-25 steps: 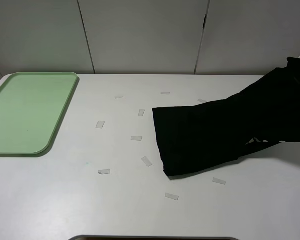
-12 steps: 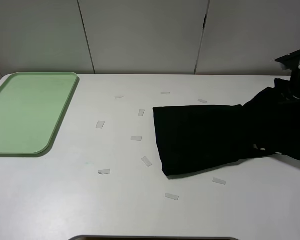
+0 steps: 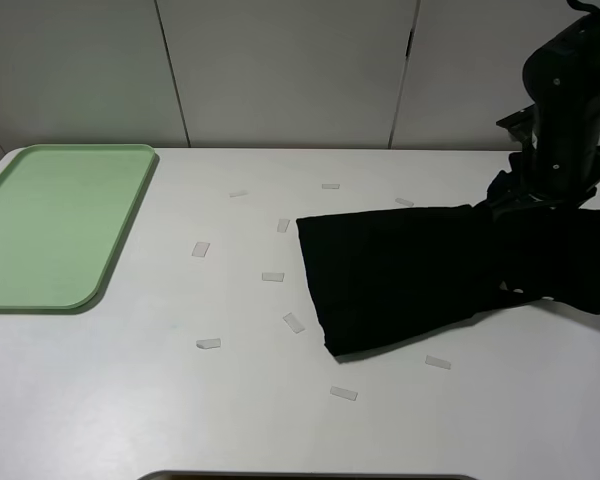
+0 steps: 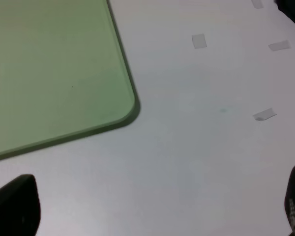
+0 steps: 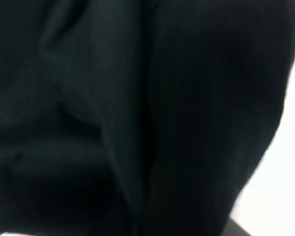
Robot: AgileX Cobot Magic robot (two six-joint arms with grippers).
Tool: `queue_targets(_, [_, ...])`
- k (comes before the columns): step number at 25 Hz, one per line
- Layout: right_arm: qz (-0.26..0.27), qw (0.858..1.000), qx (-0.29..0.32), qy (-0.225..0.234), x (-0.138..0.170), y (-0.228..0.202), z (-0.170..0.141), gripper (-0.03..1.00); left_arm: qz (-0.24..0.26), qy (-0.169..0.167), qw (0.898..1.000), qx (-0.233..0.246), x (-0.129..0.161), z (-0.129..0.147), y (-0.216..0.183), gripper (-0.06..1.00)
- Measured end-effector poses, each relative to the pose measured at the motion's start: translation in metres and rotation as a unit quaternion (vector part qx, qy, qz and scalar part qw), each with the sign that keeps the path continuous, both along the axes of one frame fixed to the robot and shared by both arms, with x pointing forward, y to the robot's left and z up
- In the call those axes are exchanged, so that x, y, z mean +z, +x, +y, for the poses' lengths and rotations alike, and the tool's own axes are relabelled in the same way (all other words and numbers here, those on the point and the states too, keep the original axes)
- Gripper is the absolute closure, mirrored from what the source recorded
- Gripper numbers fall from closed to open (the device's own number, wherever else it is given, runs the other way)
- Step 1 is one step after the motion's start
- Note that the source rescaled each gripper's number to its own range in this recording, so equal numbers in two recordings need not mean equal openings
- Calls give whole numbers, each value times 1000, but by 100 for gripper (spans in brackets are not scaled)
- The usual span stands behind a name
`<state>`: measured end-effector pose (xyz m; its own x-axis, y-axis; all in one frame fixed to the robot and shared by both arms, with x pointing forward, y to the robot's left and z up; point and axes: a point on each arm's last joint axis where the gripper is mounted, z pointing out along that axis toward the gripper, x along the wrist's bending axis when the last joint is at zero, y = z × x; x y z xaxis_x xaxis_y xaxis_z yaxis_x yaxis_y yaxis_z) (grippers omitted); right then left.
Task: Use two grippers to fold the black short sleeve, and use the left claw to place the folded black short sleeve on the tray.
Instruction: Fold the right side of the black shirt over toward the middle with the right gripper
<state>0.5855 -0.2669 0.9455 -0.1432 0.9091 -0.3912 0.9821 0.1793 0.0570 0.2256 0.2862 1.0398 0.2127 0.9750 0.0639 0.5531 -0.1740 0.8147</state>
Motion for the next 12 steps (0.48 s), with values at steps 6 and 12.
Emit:
queue_targets(6, [-4, 1000, 19, 5, 0, -3, 23, 89, 0, 0, 1000, 0, 0, 0, 0, -5])
queue_targets(12, [-1, 999, 23, 28, -2, -7, 39, 89, 0, 0, 1000, 0, 0, 0, 0, -5])
